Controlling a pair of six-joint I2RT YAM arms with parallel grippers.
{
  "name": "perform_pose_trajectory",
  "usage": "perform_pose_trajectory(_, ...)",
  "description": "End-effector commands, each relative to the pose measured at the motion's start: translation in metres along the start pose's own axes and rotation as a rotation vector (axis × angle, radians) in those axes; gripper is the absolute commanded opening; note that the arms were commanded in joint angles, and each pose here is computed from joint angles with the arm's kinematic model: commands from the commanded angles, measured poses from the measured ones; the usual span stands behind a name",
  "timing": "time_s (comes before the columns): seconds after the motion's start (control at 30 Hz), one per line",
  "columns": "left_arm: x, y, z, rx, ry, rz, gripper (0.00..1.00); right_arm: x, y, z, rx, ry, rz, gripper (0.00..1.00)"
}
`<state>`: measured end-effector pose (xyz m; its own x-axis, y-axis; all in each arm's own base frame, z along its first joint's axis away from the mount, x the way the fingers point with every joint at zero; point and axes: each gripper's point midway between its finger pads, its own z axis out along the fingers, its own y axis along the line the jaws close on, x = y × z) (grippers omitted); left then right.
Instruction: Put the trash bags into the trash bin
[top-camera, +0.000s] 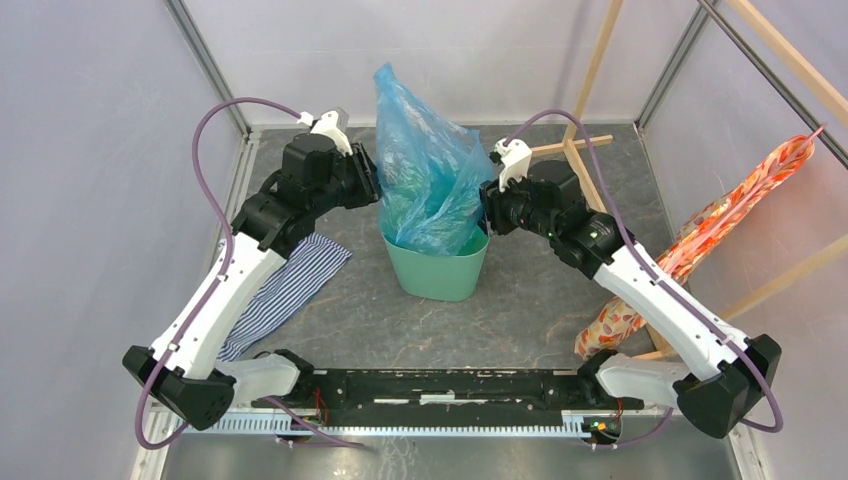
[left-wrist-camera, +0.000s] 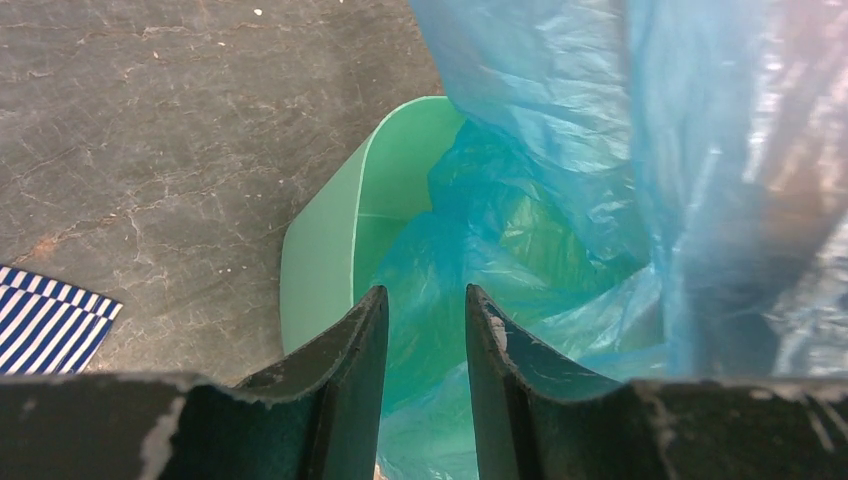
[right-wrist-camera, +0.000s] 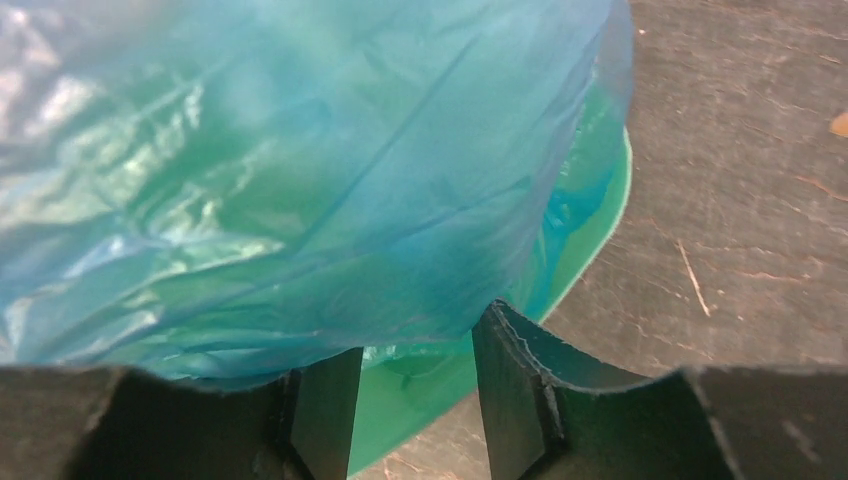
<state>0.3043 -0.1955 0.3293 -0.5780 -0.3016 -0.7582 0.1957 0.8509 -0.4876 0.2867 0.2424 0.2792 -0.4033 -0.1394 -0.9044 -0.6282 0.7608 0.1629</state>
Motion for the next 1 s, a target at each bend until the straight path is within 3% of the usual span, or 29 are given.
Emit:
perform_pose_trajectory(0.0,-0.007,0.0,-0.002,0.016,-0.043,0.035,0.41,-0.017,-0.009,-0.021,0.071,-0.06,-0.048,0.52)
perform_pose_trajectory(0.2,-0.01,0.009,-0.004,-0.028,-0.066,0.043,0.41,-0.023,-0.012,-0.047,0.101,-0.058,-0.078,0.69)
perform_pose_trajectory(0.33,-0.014,0.011,-0.008,-0.045,-0.076,0.05,0.41,-0.02,-0.022,-0.065,0.163,-0.042,-0.097,0.75)
perform_pose_trajectory(0.7,-0.04,0.007,-0.039,-0.073,-0.133,0.085,0.45,-0.06,-0.013,-0.124,0.166,-0.119,-0.141,0.77)
perform_pose_trajectory(0.97,-0.042,-0.011,-0.074,0.025,-0.141,0.073,0.4,-0.124,0.03,-0.139,-0.029,-0.261,-0.151,0.78)
